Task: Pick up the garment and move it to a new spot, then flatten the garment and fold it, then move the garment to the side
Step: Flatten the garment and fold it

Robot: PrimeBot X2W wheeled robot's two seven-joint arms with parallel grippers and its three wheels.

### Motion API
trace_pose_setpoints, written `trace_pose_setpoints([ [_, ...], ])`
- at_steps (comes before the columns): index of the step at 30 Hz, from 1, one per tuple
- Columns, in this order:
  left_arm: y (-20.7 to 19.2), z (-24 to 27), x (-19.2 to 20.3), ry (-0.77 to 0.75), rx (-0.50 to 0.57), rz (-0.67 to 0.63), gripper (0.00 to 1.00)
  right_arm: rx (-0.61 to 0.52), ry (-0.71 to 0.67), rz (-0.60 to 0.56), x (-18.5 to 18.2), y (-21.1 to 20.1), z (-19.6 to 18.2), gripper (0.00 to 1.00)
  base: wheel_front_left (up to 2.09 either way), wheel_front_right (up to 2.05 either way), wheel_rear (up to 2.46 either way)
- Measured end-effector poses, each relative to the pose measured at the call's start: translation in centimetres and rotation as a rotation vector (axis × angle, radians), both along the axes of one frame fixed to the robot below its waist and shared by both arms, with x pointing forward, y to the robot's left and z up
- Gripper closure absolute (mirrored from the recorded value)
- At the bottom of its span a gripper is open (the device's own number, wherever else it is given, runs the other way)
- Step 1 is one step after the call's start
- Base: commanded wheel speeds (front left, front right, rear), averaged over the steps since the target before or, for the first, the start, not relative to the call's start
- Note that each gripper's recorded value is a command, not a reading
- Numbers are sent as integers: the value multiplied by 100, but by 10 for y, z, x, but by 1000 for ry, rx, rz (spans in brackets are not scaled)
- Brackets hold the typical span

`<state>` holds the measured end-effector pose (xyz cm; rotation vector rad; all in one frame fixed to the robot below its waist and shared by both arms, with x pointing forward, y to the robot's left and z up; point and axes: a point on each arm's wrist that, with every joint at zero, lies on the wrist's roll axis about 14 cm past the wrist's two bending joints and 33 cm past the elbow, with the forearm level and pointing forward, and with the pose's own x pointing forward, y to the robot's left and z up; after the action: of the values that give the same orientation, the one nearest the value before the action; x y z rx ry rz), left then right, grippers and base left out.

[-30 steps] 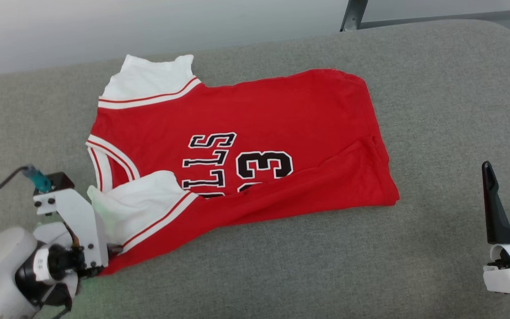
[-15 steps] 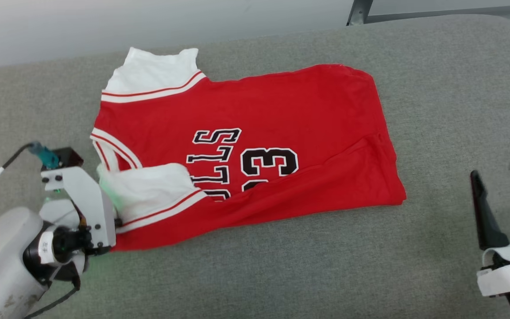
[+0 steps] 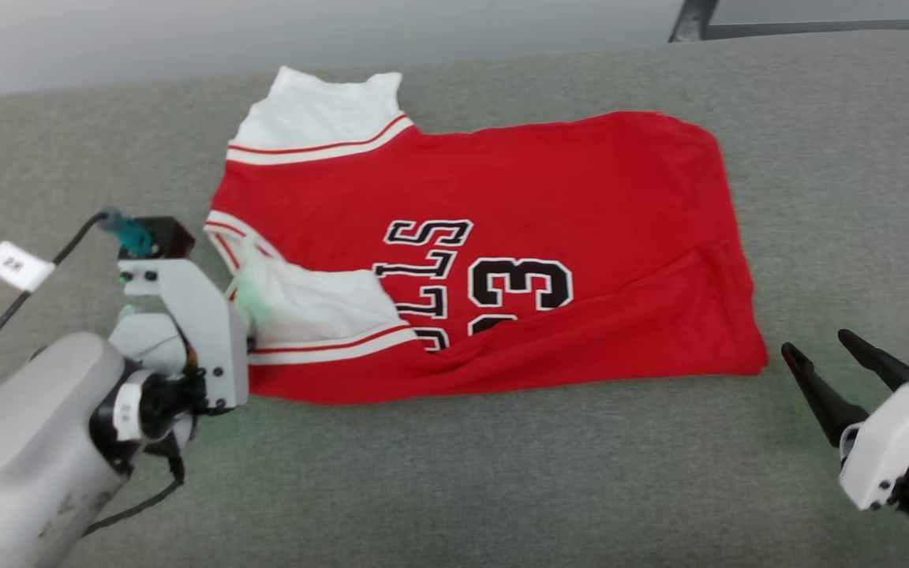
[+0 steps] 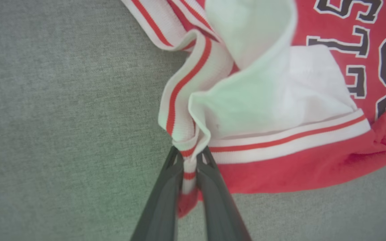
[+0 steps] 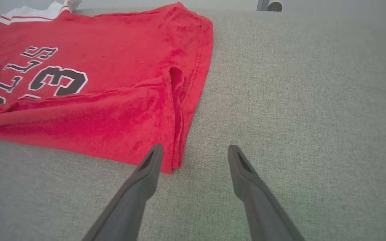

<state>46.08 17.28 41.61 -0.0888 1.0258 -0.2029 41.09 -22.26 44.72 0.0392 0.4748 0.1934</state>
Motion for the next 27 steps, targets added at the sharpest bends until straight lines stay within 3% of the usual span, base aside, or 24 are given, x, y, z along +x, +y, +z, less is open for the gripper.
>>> trace_pose_setpoints([
  [9,0,1,3,-25,-15,2,100,-7,251,93,14,18,-35,0,0,0,0],
  [16,5,-4,5,-24,-26,20,100,-35,359,171,27,41,-53,0,0,0,0],
  [17,5,-5,5,-23,-26,23,100,-42,372,183,28,43,-55,59,0,0,0],
  [18,7,-4,6,-26,-28,26,100,-50,383,193,29,45,-57,100,0,0,0],
  [27,16,-5,7,-29,-31,52,100,-39,405,223,34,50,-54,100,0,0,0],
])
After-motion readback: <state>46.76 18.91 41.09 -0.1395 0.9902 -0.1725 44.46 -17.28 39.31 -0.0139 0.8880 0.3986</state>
